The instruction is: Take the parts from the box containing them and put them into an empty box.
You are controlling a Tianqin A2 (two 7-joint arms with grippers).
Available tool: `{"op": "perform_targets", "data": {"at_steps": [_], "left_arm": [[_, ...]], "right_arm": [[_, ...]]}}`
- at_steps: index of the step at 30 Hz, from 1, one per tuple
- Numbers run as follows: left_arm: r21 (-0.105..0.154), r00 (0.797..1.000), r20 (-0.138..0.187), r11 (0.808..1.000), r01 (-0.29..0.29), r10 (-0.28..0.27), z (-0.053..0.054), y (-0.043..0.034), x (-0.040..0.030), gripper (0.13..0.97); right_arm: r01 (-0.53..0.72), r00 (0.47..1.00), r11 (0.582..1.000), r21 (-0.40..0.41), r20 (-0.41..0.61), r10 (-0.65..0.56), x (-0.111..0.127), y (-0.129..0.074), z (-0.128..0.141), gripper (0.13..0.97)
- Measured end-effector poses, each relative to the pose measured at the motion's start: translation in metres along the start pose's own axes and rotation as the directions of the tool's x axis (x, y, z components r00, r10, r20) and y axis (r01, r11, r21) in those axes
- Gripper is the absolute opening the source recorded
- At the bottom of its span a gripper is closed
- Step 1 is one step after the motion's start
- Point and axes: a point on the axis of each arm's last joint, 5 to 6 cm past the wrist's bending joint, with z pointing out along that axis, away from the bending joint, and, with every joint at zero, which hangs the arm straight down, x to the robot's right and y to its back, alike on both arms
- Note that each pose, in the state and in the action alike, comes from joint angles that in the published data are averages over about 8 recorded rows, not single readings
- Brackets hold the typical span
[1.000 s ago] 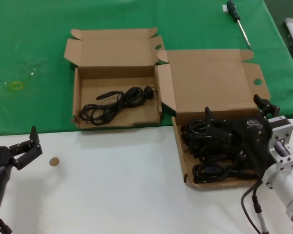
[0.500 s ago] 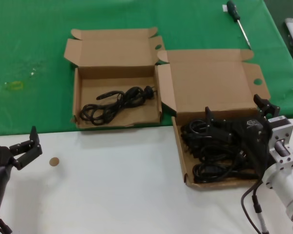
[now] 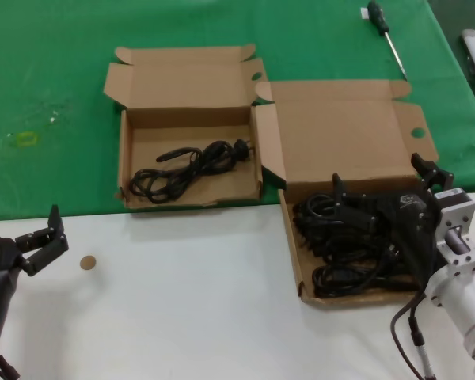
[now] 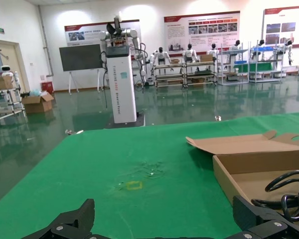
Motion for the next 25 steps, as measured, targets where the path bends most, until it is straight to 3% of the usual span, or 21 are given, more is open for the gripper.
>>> {"op": "perform_targets", "data": {"at_steps": [25], "left_arm": [[0.000, 1.000, 0.000, 1.000, 0.000, 0.000, 0.0000, 0.0000, 0.0000, 0.966]], "right_arm": [[0.000, 1.000, 1.000, 0.000, 0.000, 0.000, 0.0000, 0.0000, 0.0000, 0.966]]}}
